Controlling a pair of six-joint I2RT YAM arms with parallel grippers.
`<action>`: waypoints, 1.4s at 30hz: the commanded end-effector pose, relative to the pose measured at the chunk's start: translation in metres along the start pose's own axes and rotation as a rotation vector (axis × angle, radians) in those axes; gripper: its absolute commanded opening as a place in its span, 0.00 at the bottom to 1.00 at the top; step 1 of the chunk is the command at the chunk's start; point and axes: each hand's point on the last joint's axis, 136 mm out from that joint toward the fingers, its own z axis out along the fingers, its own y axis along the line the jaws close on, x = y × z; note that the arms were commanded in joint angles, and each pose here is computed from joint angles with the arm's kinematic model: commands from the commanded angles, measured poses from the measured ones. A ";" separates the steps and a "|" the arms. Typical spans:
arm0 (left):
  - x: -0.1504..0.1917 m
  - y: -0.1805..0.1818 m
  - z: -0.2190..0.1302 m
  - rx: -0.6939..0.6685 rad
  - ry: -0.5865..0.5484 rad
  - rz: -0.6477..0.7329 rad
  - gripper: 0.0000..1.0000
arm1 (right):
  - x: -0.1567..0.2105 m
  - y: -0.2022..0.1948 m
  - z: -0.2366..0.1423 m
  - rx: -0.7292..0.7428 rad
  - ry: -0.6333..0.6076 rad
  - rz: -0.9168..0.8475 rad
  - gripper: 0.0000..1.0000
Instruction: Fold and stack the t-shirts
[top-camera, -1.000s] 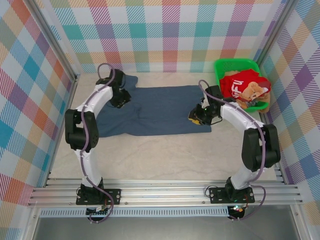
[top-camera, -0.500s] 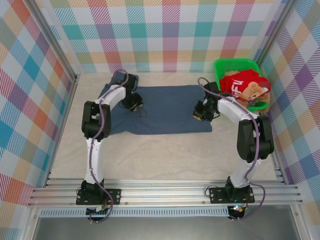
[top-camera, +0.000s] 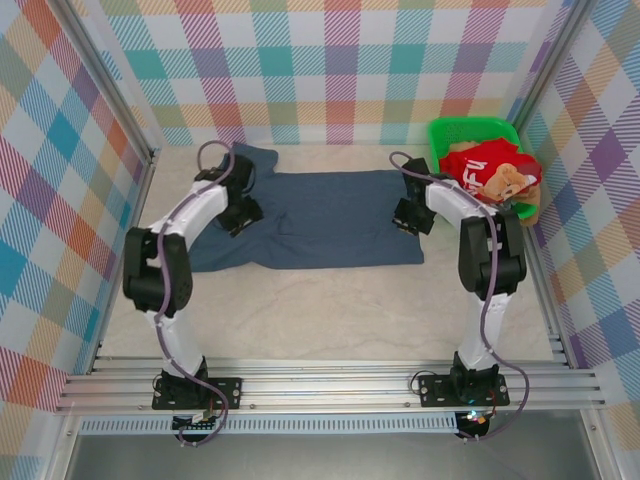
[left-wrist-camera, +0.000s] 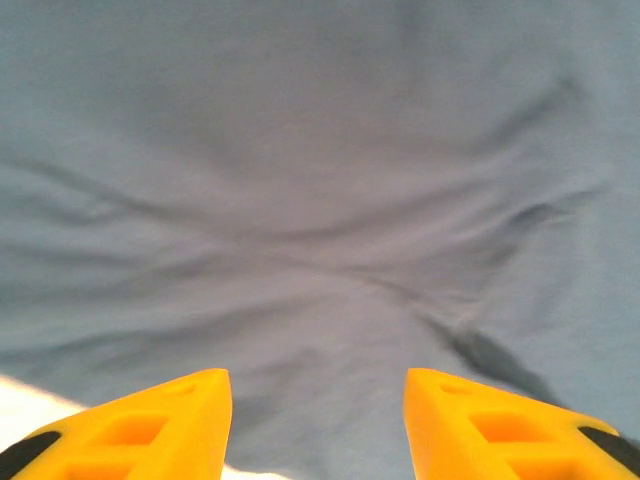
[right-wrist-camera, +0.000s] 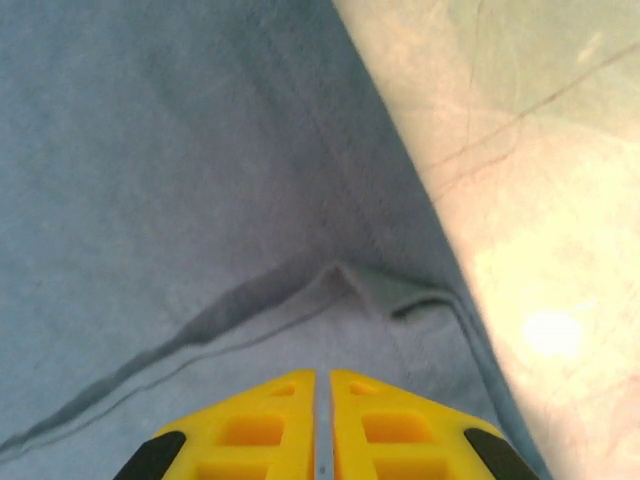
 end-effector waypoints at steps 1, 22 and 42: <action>0.002 0.051 0.012 -0.087 0.032 -0.107 0.48 | -0.013 -0.013 0.004 0.074 -0.015 -0.044 0.12; -0.013 0.120 0.014 -0.159 0.032 -0.323 0.38 | -0.013 -0.002 -0.058 0.013 -0.096 -0.161 0.19; -0.013 0.192 0.051 -0.472 0.054 -0.264 0.33 | 0.087 -0.043 0.002 0.139 0.300 -0.027 0.25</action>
